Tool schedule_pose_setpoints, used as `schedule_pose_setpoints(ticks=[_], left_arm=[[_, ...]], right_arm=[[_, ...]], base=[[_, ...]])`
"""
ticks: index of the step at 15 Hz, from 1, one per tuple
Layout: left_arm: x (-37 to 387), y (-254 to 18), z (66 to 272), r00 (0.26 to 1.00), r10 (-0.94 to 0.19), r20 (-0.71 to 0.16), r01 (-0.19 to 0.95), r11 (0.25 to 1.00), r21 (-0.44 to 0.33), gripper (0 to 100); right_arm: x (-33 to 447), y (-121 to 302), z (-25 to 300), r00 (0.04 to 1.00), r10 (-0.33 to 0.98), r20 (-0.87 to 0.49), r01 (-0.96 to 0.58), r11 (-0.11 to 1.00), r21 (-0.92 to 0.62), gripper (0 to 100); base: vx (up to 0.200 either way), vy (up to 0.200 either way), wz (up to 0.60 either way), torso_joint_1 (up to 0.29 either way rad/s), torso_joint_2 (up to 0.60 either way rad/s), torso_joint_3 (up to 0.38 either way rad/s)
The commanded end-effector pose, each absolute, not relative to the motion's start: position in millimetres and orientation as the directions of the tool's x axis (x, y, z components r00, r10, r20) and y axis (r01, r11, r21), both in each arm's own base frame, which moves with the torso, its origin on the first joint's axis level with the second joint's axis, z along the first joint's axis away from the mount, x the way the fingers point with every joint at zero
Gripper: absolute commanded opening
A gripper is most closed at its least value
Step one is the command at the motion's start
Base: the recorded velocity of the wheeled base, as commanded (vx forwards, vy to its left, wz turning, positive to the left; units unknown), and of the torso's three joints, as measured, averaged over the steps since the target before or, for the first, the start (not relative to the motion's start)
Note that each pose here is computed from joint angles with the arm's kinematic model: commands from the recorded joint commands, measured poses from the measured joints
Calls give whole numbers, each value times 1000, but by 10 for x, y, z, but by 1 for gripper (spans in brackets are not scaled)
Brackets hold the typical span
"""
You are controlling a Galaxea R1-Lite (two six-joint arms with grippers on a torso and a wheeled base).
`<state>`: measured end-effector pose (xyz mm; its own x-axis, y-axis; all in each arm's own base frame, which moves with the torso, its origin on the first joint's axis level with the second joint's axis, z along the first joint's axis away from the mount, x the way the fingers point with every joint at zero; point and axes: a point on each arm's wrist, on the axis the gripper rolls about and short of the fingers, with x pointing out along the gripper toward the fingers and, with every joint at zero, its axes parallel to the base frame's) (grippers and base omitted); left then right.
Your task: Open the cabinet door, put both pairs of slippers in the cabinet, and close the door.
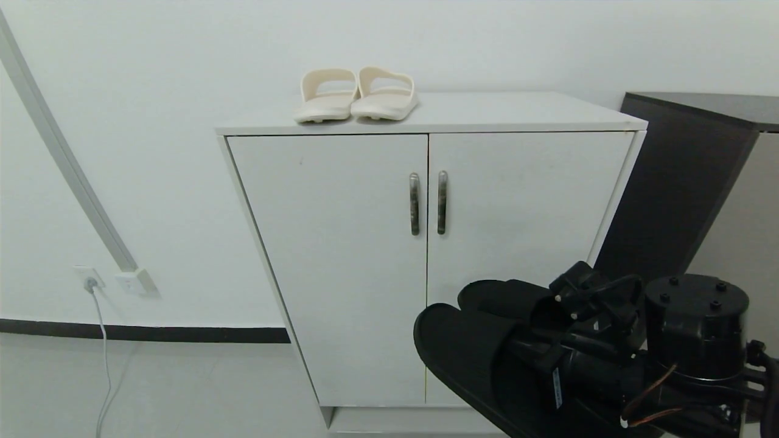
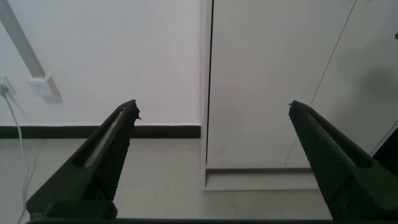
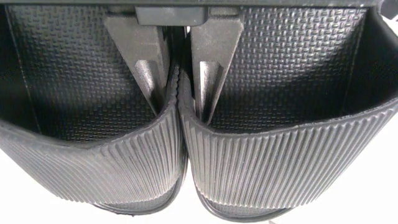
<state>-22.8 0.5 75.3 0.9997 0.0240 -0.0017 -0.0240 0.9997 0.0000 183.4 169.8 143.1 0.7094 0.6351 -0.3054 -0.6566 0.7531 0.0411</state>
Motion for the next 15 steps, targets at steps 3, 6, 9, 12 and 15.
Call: schedule_pose_setpoints(ticks=[3,6,9,12,15], left_arm=[[-227,5,754,1000,25,-3,-25,1000,0,100],[-228,5,753,1000,26,-2,-26,1000,-3,100],[-228,5,753,1000,26,-2,-26,1000,-3,100],[-228,5,753,1000,26,-2,-26,1000,-5,100],[-228,6,753,1000,31,-2,-31,1000,-3,100]], right_arm=[[1806,1714,1417,702,645,-302,-666,745,42,0],[1794,1713,1411,701,646,-303,-667,744,41,0],[1772,1718,1401,695,650,-308,-673,739,41,0],[1764,1710,1394,696,649,-306,-672,739,41,0],[1769,1714,1384,697,651,-300,-672,739,39,0]], base=[[0,0,0,-8,223,207],[0,0,0,0,0,0],[0,0,0,0,0,0],[0,0,0,0,0,0],[0,0,0,0,0,0]])
